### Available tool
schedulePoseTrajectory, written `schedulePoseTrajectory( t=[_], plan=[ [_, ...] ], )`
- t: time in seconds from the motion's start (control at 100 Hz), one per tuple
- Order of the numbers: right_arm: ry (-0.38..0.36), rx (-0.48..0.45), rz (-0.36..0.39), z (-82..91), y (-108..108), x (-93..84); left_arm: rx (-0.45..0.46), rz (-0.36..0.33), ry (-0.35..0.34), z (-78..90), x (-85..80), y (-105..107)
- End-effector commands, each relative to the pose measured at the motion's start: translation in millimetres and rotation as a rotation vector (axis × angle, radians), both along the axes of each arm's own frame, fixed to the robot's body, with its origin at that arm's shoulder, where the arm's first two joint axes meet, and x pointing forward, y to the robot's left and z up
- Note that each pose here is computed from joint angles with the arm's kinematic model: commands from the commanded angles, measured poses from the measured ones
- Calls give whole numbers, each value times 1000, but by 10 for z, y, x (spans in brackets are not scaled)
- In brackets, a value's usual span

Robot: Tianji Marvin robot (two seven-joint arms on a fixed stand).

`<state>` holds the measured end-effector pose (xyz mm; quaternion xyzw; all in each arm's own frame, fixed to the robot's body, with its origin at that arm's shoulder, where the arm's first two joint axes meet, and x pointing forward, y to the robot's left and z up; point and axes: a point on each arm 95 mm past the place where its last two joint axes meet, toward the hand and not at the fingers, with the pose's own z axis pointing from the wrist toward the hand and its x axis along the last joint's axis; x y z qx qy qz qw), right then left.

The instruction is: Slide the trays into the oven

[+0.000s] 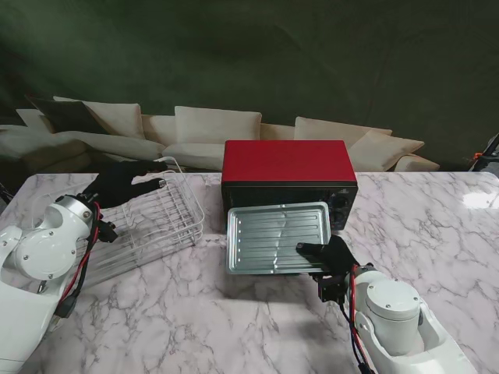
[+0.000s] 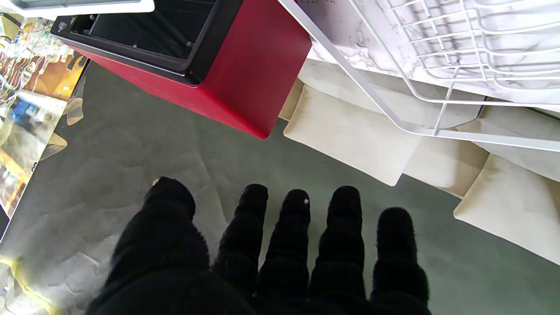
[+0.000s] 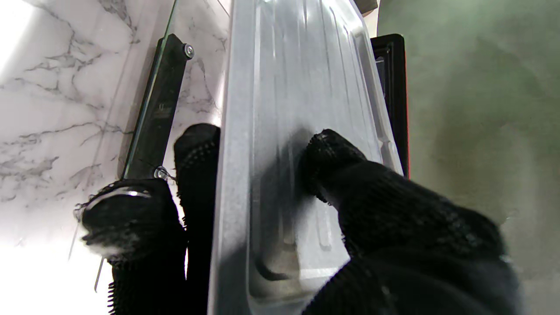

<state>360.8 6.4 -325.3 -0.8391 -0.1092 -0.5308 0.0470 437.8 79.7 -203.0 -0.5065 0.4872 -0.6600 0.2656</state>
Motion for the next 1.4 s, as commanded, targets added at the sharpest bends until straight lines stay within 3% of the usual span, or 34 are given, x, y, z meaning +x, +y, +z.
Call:
schedulePoseTrajectory(
  t=[0.0,0.3,0.91,1.39],
  plan=[
    [16,24,-5,-23,57,45,6,-8,15,-38,10,-12],
    [93,77,-3,-98,199,209,3,-15,23,-43,22,-47],
    [252,136,-39,-273,195,165,10,-28,33,-45,38,-83],
    [275,158,-64,-294,137,440,13,-35,39,-61,50,-113]
  ],
)
